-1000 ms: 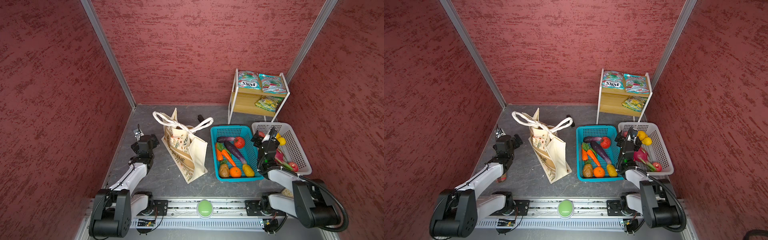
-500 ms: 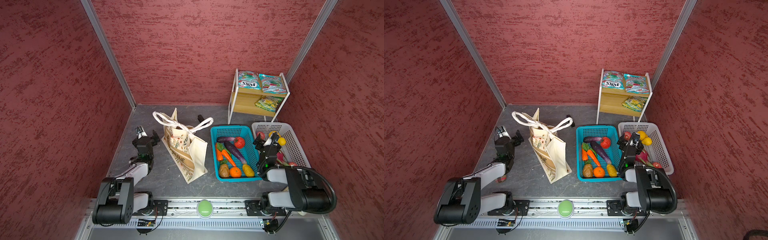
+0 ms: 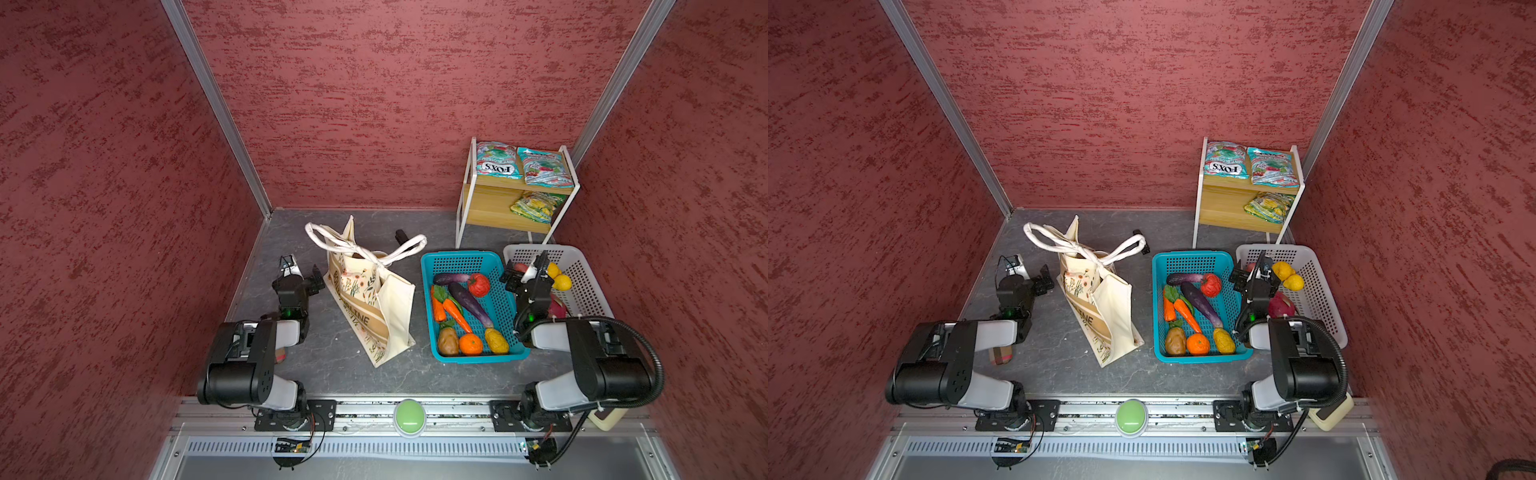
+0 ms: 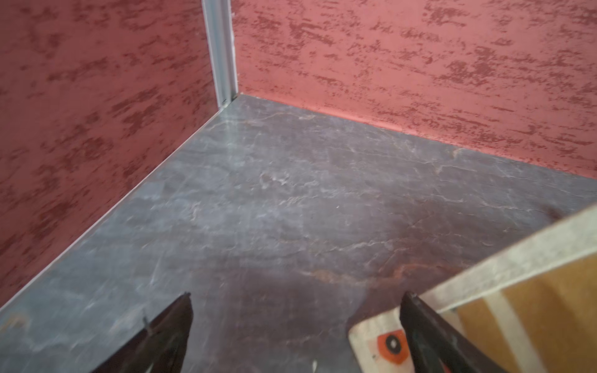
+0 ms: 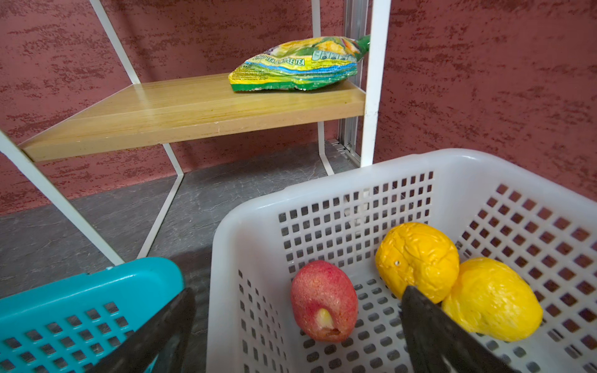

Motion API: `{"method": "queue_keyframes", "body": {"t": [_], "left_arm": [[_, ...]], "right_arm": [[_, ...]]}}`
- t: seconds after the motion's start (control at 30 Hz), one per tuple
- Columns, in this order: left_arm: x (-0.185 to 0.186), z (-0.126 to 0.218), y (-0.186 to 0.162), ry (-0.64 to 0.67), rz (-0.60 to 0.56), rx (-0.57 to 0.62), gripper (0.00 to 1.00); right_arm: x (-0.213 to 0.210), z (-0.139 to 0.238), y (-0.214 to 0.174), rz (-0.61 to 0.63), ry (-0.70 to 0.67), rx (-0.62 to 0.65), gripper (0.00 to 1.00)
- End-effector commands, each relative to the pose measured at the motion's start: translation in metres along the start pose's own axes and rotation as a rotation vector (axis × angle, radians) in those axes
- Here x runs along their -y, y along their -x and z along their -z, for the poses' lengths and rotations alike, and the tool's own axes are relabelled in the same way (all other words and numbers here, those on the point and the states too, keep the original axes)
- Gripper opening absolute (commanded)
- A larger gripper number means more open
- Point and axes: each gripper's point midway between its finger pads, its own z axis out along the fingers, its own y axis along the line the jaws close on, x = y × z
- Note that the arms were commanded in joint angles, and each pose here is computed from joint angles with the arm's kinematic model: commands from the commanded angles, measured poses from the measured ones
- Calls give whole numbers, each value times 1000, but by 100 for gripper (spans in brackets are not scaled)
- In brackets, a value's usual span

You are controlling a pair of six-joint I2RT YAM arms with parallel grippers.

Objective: Place the food into the grocery bag and tie it

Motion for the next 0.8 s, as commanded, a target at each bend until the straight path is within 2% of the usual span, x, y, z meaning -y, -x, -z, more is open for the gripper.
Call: {"method": "queue_keyframes", "body": {"t": [0.0, 0.1, 0.77], "left_arm": [[13, -5, 9, -53, -37, 12, 100], [29, -1, -2, -154, -81, 46, 99], [28, -1, -2, -154, -77, 40, 99]], "right_arm": [[-4, -5, 3, 15, 30, -1, 99], [-19, 1, -4, 34, 163, 16, 99], [-20, 4, -7, 44, 170, 16, 99]]}}
